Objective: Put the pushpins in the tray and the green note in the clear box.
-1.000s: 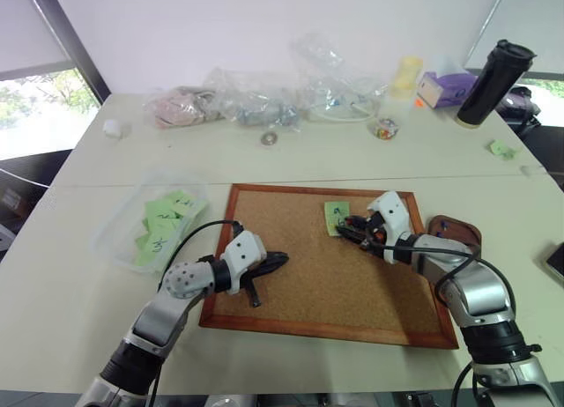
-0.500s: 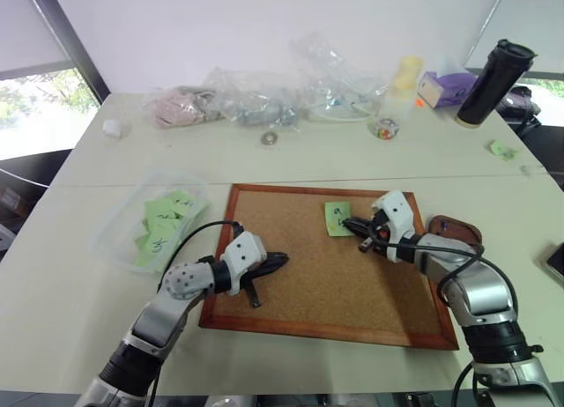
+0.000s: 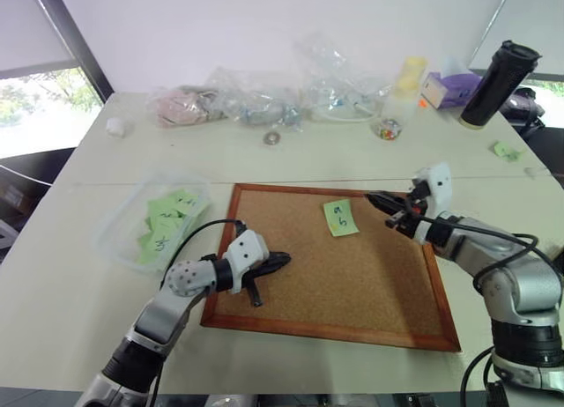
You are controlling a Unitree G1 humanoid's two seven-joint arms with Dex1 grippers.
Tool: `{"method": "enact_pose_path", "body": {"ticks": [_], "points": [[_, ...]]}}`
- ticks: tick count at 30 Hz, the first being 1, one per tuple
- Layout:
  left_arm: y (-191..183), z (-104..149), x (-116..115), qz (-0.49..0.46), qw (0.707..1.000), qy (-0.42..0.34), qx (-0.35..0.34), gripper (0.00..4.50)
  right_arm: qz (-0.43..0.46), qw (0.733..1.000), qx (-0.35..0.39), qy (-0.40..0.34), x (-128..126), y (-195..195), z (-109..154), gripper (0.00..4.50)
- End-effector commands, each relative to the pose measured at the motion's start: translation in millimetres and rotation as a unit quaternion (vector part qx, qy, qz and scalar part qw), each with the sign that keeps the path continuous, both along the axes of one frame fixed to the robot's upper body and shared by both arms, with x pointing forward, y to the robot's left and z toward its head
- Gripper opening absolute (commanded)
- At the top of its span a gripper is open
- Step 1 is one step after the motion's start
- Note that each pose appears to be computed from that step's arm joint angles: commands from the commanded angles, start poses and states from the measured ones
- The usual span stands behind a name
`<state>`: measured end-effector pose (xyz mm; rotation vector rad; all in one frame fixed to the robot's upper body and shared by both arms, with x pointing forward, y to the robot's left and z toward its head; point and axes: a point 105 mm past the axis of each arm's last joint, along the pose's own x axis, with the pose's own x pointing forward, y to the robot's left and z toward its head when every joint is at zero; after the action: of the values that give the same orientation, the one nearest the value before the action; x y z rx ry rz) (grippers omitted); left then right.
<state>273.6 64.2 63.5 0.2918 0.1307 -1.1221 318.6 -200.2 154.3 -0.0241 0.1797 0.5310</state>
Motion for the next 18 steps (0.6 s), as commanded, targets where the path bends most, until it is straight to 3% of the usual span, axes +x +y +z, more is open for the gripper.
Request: {"method": "enact_pose_path", "body": {"ticks": [1,6,18], "points": [[7,-35,-7,0.010,0.997,0.062,0.045,0.00,-0.047,0.999,-0.011,-0.018,-9,-31,10,0.06],[6,-34,-6,0.007,0.997,0.061,0.044,0.00,-0.128,0.991,-0.026,0.005,-25,-87,-1,0.06],[7,-33,-6,0.003,0.997,0.060,0.045,0.00,-0.190,0.979,-0.058,0.053,-37,-132,-35,0.06]]}}
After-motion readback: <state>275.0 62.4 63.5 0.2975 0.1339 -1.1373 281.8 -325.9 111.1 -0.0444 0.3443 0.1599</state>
